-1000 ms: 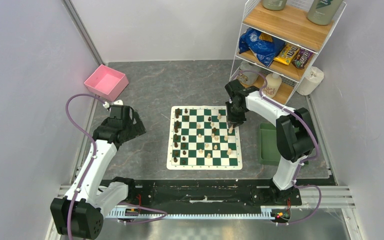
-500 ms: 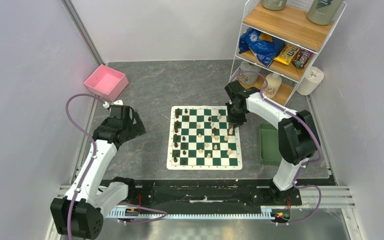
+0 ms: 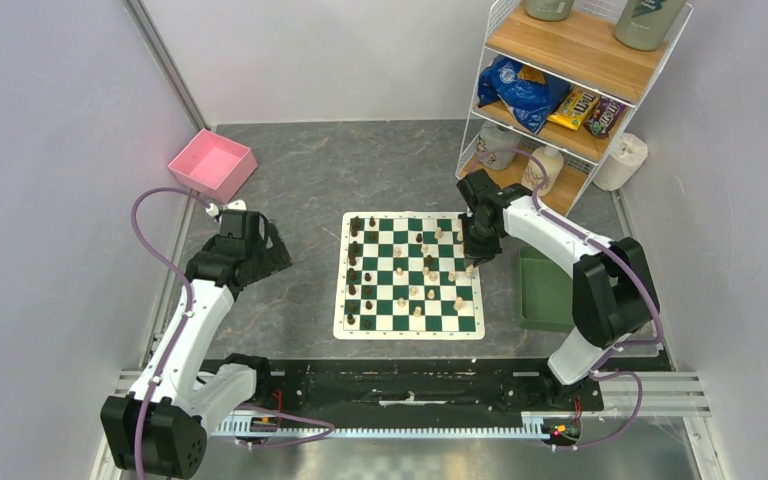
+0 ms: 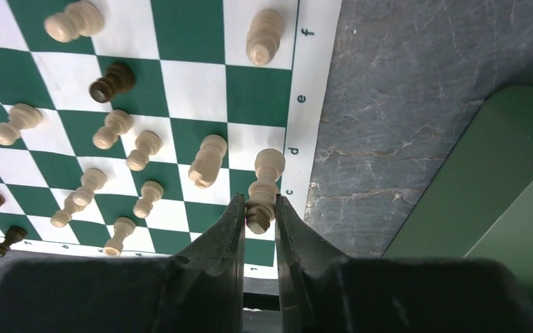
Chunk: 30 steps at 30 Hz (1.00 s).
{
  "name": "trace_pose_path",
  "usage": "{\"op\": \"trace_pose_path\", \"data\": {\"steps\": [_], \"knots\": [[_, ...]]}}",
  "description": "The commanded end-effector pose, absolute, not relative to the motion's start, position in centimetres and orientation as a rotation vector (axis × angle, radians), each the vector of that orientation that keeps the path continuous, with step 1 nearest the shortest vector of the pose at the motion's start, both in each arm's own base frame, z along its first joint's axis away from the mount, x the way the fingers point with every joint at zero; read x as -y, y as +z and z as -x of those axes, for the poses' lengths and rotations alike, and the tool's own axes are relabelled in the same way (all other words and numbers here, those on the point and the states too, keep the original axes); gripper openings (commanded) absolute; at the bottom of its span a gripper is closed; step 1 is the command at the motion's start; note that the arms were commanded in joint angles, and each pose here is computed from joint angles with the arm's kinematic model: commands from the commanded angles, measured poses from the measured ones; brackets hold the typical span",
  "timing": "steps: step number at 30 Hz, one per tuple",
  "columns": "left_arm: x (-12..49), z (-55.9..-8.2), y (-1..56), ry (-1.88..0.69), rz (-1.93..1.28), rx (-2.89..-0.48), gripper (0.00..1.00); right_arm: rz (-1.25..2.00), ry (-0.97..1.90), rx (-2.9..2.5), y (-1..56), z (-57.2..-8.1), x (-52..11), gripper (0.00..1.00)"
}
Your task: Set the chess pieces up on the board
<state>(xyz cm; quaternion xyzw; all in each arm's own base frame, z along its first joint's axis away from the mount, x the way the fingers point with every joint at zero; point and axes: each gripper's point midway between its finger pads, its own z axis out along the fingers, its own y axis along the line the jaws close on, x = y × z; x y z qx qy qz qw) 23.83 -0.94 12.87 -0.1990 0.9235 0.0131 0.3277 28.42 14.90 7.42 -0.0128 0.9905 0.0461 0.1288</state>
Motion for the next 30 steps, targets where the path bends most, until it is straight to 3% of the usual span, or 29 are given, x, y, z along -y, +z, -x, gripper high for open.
{"op": "trace_pose_path", "data": {"steps": [1,23,30], "knots": [[0.9,-24.6,14.5,0.029,0.5,-2.375,0.99,0.023,0.153,-2.874,7.1,-28.0,-15.2,0.15],[0.9,-24.6,14.2,0.028,0.499,-2.389,0.99,0.011,0.175,-2.893,5.3,-27.4,-16.0,0.15],[1.0,-24.6,14.2,0.027,0.499,-2.39,0.99,0.022,0.181,-2.88,5.8,-27.6,-16.0,0.26]]}}
